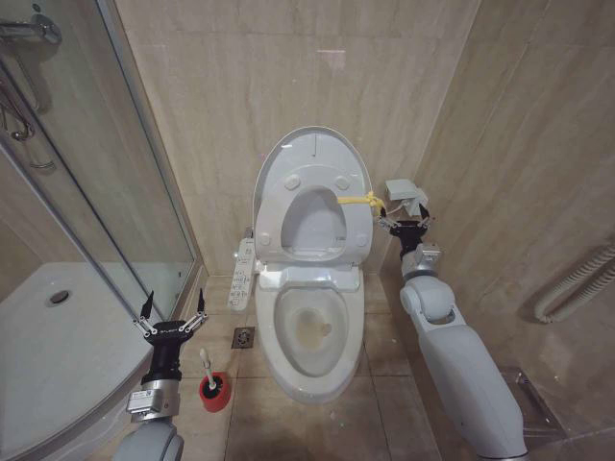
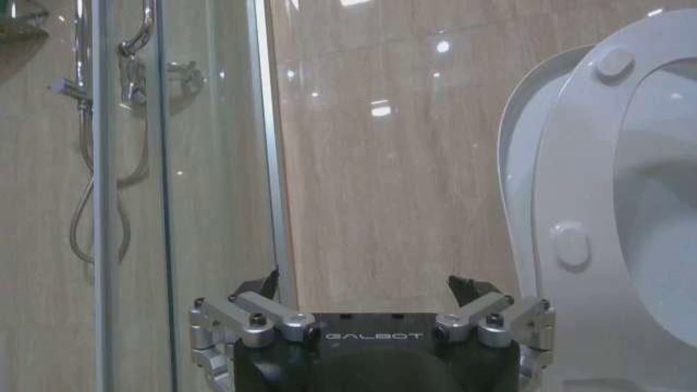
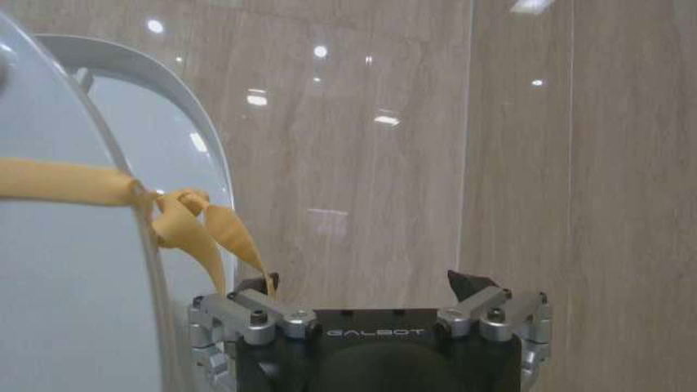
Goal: Open the toilet lid, clean the toilet bowl with a toilet brush, close the toilet lid, and flush.
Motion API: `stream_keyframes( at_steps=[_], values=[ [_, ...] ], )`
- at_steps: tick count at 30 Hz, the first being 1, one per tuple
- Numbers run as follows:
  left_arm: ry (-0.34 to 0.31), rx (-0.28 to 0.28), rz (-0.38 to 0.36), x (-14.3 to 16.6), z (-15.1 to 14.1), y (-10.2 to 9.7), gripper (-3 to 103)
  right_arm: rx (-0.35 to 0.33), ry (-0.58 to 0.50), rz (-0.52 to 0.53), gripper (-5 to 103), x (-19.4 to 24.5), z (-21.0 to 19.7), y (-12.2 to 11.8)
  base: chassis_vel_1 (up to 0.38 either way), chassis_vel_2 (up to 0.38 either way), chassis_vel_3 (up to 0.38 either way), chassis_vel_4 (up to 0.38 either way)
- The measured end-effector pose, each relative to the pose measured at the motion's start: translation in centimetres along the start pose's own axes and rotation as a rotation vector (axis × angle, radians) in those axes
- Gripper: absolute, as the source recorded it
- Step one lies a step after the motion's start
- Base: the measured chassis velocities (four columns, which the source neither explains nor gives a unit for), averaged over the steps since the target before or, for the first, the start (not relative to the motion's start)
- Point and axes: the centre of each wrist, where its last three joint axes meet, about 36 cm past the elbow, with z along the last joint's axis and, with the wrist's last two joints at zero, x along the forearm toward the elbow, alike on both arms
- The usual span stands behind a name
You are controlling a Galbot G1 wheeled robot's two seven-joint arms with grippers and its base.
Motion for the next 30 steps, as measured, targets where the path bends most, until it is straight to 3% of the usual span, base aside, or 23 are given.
stream_keyframes(
  at_steps=[5, 6, 12, 13, 19, 20, 28, 29, 30],
  values=[
    [0.000, 0.000, 0.000, 0.0, 0.0, 0.0, 100, -0.002, -0.014, -0.004, 100, -0.4, -0.4, 0.2, 0.000, 0.000, 0.000, 0.000],
    [0.000, 0.000, 0.000, 0.0, 0.0, 0.0, 100, -0.002, -0.015, -0.006, 90, -0.6, -0.3, 0.3, 0.000, 0.000, 0.000, 0.000],
    [0.000, 0.000, 0.000, 0.0, 0.0, 0.0, 100, -0.003, -0.009, -0.006, 90, -1.1, -0.1, 0.6, 0.000, 0.000, 0.000, 0.000],
    [0.000, 0.000, 0.000, 0.0, 0.0, 0.0, 100, -0.004, -0.007, -0.005, 63, -1.2, 0.0, 0.7, 0.000, 0.000, 0.000, 0.000],
    [0.000, 0.000, 0.000, 0.0, 0.0, 0.0, 100, -0.008, 0.004, -0.004, 63, -2.3, 0.2, 1.8, 0.000, 0.000, 0.000, 0.000],
    [0.000, 0.000, 0.000, 0.0, 0.0, 0.0, 100, -0.006, 0.008, 0.000, 36, -2.7, 0.3, 2.0, 0.000, 0.000, 0.000, 0.000],
    [0.000, 0.000, 0.000, 0.0, 0.0, 0.0, 100, 0.005, 0.034, 0.028, 36, -5.8, 1.5, 2.5, 0.000, 0.000, 0.000, 0.000],
    [0.000, 0.000, 0.000, 0.0, 0.0, 0.0, 100, 0.009, 0.036, 0.030, 9, -6.2, 1.7, 2.5, 0.000, 0.000, 0.000, 0.000],
    [0.000, 0.000, 0.000, 0.0, 0.0, 0.0, 100, 0.014, 0.040, 0.032, 9, -6.7, 1.8, 2.4, 0.000, 0.000, 0.000, 0.000]
  ],
)
